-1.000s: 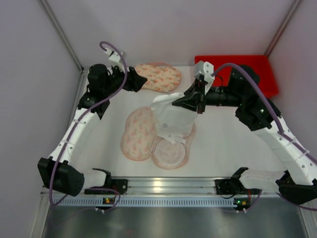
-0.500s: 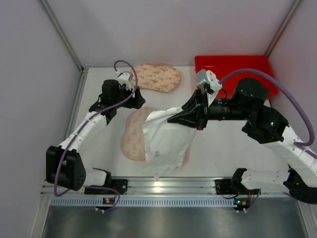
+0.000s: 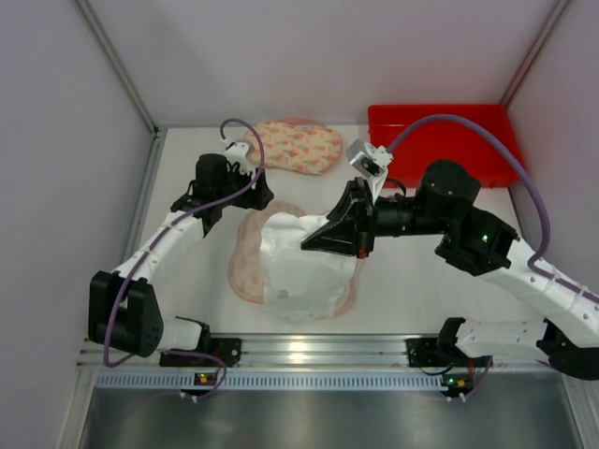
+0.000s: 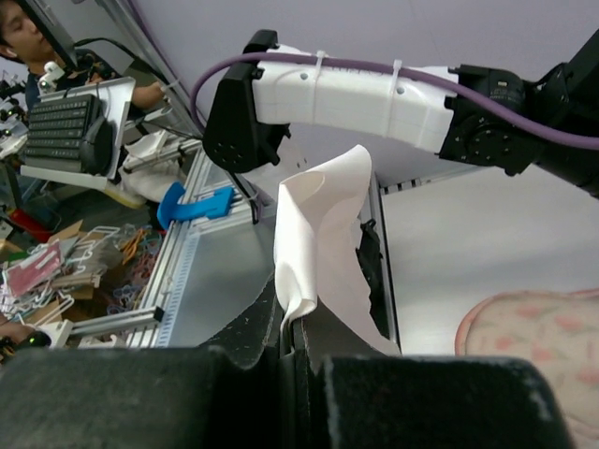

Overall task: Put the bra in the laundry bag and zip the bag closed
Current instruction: Place the bra in the laundry bag.

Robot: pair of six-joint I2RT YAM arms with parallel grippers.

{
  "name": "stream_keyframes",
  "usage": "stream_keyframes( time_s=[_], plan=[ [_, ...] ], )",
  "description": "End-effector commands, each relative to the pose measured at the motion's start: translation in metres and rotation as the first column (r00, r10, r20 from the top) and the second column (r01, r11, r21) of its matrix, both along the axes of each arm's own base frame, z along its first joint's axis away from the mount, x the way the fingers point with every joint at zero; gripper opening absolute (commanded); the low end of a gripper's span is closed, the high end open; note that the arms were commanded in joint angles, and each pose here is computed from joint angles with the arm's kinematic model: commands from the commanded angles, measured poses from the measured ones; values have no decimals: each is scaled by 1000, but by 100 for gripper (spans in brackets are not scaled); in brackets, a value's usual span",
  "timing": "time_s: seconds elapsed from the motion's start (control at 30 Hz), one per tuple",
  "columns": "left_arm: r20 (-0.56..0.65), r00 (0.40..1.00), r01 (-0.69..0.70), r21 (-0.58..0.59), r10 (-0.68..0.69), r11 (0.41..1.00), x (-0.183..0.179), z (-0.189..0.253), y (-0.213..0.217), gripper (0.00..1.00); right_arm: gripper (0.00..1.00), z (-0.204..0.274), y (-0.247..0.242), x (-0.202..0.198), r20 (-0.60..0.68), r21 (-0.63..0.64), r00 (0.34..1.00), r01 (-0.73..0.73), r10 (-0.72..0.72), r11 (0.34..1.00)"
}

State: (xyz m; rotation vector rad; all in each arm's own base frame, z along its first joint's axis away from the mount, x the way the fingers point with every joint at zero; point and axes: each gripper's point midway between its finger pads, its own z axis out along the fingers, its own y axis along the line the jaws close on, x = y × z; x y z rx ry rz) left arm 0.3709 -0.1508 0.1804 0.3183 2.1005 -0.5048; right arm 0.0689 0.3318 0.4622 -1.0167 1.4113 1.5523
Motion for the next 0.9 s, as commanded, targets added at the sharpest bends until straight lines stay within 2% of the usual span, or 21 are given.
stream_keyframes(
  time_s=[0.0,0.4,0.6,0.7,0.87],
  plan=[
    [35,999,8,10,-9,1000,11,3,-2,73,0,25,-9,-12,35,94,999,-17,14,995],
    [14,1000,7,4,-7,1000,14,-2,-4,73,0,57,-15,-26,-24,152,997,-69,73,986],
    [15,1000,7,15,-7,1000,17,-4,-3,73,0,78,-17,-44,-12,203,991,-130,135,971],
    [12,1000,10,15,-10,1000,20,-5,-4,73,0,73,-16,-45,-37,194,990,-126,135,973],
    [-7,1000,13,3,-13,1000,24,-9,-8,73,0,18,-4,-33,-124,101,988,-82,95,991]
  ],
)
